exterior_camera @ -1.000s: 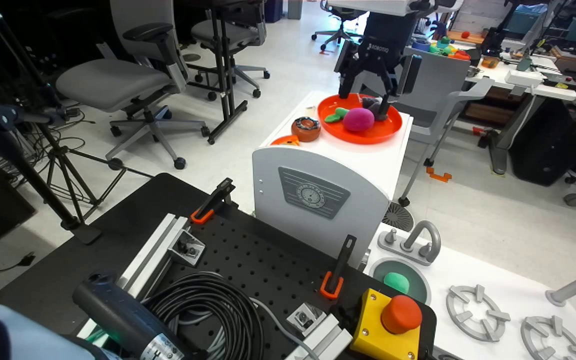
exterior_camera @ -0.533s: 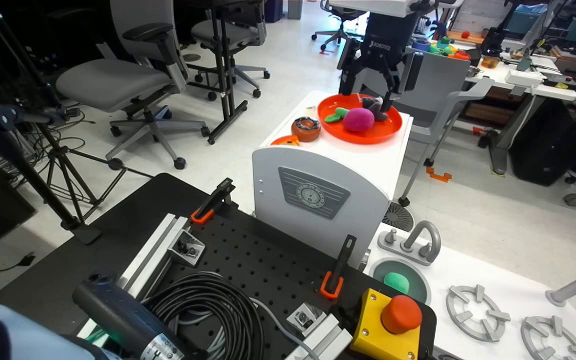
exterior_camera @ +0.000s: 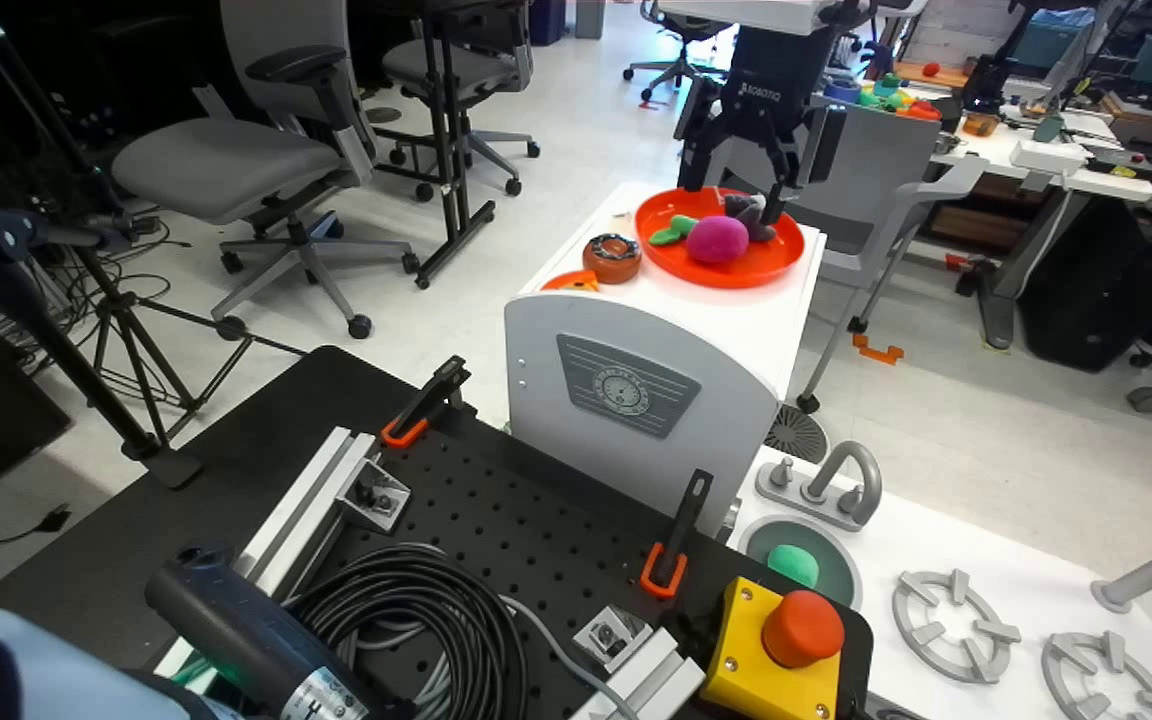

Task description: Put the purple plush toy in the sink

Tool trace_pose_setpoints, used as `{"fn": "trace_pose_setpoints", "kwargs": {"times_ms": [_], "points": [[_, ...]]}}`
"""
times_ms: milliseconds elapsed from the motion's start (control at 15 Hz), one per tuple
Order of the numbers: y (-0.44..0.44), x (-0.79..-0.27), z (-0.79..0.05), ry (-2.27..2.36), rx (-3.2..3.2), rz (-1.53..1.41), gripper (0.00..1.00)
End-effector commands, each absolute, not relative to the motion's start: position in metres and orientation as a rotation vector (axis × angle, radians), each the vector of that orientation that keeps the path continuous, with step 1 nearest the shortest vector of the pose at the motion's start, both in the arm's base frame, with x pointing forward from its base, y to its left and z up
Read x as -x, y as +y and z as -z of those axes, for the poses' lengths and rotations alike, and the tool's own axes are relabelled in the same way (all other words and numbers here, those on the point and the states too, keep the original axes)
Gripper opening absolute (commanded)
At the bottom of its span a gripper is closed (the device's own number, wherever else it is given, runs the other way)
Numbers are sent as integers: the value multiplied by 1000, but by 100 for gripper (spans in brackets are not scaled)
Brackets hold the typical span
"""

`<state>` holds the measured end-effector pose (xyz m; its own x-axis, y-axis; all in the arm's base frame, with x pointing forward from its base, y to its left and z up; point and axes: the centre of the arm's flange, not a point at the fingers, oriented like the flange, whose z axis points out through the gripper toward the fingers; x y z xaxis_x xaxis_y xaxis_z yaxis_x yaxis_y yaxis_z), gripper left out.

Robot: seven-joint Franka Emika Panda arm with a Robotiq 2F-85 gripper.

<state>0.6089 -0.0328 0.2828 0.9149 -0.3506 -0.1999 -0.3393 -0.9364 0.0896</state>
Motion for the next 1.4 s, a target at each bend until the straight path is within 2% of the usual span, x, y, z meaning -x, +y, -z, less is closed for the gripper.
{"fn": "trace_pose_setpoints", "kwargs": {"times_ms": [0,1333], "points": [[-33,-612,-282,-549,-3015,325,100],[-24,-618,-260,-547,-2980,359,100]]}}
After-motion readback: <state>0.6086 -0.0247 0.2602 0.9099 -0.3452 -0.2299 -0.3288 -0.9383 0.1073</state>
